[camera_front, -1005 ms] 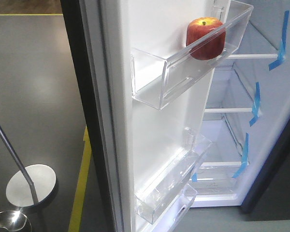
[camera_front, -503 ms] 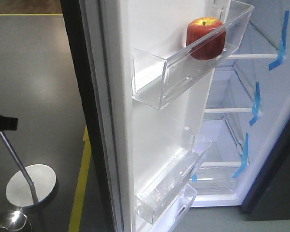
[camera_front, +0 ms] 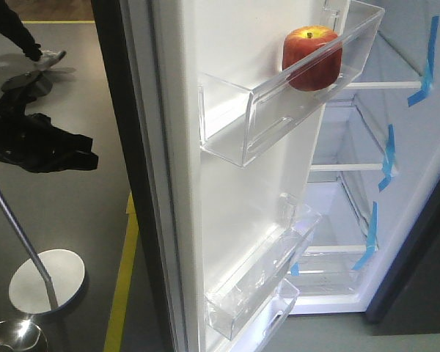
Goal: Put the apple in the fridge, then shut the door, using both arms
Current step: 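Extend the left gripper to the outer edge of the refrigerator door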
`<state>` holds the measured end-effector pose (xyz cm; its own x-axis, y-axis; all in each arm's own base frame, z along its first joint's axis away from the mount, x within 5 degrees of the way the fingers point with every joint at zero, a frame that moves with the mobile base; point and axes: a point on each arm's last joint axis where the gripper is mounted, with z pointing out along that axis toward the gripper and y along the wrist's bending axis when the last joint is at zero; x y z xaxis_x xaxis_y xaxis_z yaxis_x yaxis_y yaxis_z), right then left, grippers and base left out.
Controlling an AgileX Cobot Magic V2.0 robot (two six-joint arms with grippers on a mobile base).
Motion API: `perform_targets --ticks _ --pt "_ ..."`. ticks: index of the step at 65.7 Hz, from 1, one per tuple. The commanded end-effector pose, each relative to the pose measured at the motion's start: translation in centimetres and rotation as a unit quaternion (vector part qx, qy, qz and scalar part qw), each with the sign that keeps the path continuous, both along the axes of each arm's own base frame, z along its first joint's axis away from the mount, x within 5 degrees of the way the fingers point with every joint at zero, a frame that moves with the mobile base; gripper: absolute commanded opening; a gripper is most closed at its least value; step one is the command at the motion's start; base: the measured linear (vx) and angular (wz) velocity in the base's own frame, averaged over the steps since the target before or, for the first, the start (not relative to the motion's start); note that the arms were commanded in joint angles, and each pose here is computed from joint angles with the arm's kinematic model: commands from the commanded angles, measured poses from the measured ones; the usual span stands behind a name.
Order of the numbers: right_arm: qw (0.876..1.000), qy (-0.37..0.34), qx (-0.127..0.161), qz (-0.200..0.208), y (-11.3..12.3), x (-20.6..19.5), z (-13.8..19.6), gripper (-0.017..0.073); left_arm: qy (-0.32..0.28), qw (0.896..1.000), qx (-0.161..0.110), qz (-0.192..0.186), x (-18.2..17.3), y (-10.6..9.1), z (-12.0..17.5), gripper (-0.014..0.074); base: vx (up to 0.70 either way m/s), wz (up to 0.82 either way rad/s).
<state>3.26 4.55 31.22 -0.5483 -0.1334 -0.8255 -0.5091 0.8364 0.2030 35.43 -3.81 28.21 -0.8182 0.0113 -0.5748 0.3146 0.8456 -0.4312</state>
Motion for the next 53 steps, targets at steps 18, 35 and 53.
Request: perform_targets --ticks 18,35,53 --pt "0.999 -0.028 0.02 -0.006 0.1 0.3 1.1 0.0587 -0.038 0.982 -0.174 -0.057 2.0 -2.5 1.9 -0.0006 0.0 0.0" --pt "0.999 -0.028 0.02 -0.006 0.1 0.3 1.1 0.0587 -0.019 0.968 -0.221 -0.12 1.3 -4.8 1.9 -0.0006 0.0 0.0" --pt "0.999 -0.028 0.021 -0.005 0.1 0.3 1.1 0.0587 -0.007 0.956 -0.228 -0.186 0.0 -8.5 2.0 -0.0006 0.0 0.0"
